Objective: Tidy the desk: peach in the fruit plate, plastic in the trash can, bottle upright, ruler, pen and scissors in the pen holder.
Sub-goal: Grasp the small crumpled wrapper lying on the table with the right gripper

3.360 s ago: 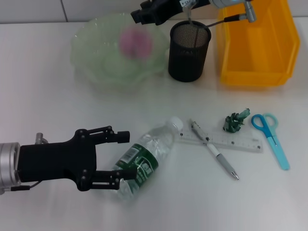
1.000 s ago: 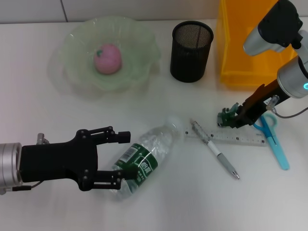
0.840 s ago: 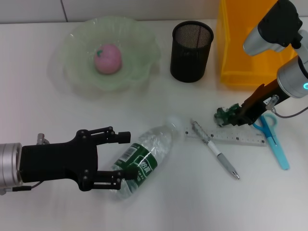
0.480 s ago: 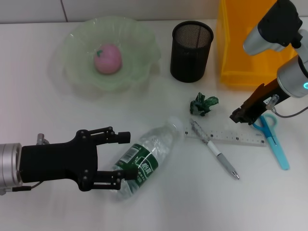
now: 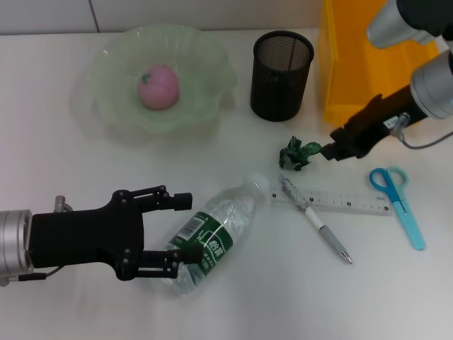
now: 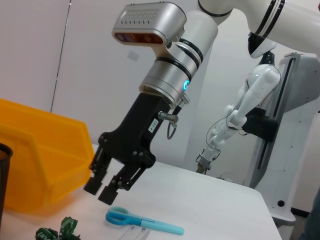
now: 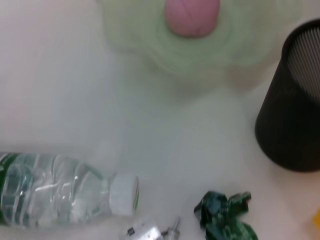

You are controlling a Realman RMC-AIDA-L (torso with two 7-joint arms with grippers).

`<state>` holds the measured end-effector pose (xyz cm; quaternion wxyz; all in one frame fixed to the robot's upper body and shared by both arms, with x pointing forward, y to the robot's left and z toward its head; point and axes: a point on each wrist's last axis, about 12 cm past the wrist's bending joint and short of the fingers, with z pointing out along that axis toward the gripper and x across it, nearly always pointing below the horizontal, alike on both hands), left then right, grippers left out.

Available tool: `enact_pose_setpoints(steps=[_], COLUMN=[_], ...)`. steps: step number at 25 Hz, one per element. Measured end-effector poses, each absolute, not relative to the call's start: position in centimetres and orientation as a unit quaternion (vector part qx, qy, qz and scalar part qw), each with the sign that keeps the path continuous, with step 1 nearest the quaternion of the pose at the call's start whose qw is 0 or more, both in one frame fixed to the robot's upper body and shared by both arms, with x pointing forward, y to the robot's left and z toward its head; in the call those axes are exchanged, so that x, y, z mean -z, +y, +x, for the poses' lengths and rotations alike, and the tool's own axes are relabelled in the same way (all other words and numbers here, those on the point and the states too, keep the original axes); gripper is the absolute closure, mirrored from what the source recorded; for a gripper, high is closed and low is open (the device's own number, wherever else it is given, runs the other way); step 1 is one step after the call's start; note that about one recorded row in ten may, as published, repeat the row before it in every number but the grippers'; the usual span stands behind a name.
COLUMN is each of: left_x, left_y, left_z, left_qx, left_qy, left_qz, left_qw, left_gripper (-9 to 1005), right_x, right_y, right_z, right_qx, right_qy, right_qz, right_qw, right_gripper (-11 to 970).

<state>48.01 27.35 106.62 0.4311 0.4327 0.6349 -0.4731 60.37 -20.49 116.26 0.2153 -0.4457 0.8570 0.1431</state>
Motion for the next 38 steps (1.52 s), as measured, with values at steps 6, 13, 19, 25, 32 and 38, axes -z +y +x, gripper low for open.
enact_pose_setpoints(steps=[6, 13, 19, 25, 32, 38], left_x=[-106.6, -106.7, -106.8, -106.7, -106.6, -106.6], left_y=[27.3, 27.3, 27.2, 27.2, 27.1, 27.1], left_z=[48.0, 48.2, 48.3, 48.3, 48.3, 48.3], left_qx=[0.473, 0.472, 0.473, 0.473, 0.471, 0.471], left_qy=[0.635, 0.634, 0.632, 0.634, 0.635, 0.635], left_qz=[0.433, 0.433, 0.436, 0.434, 0.434, 0.434], left_qw=[0.432, 0.433, 0.432, 0.432, 0.432, 0.433], left_gripper=[166, 166, 166, 166, 166, 166], right_x=[-115.9, -114.3, -113.0, -112.1, -112.0, -111.8], right_y=[-19.3, -17.2, -16.4, -15.8, -15.7, -15.7], right_z=[61.1, 61.6, 62.4, 62.5, 62.5, 62.5], right_qx=[-0.138, -0.136, -0.132, -0.131, -0.131, -0.131], right_qy=[0.852, 0.844, 0.851, 0.854, 0.855, 0.857], right_qz=[-0.452, -0.468, -0.457, -0.455, -0.453, -0.451], right_qw=[0.227, 0.225, 0.223, 0.216, 0.215, 0.213], right_gripper=[546, 402, 308, 329, 390, 493])
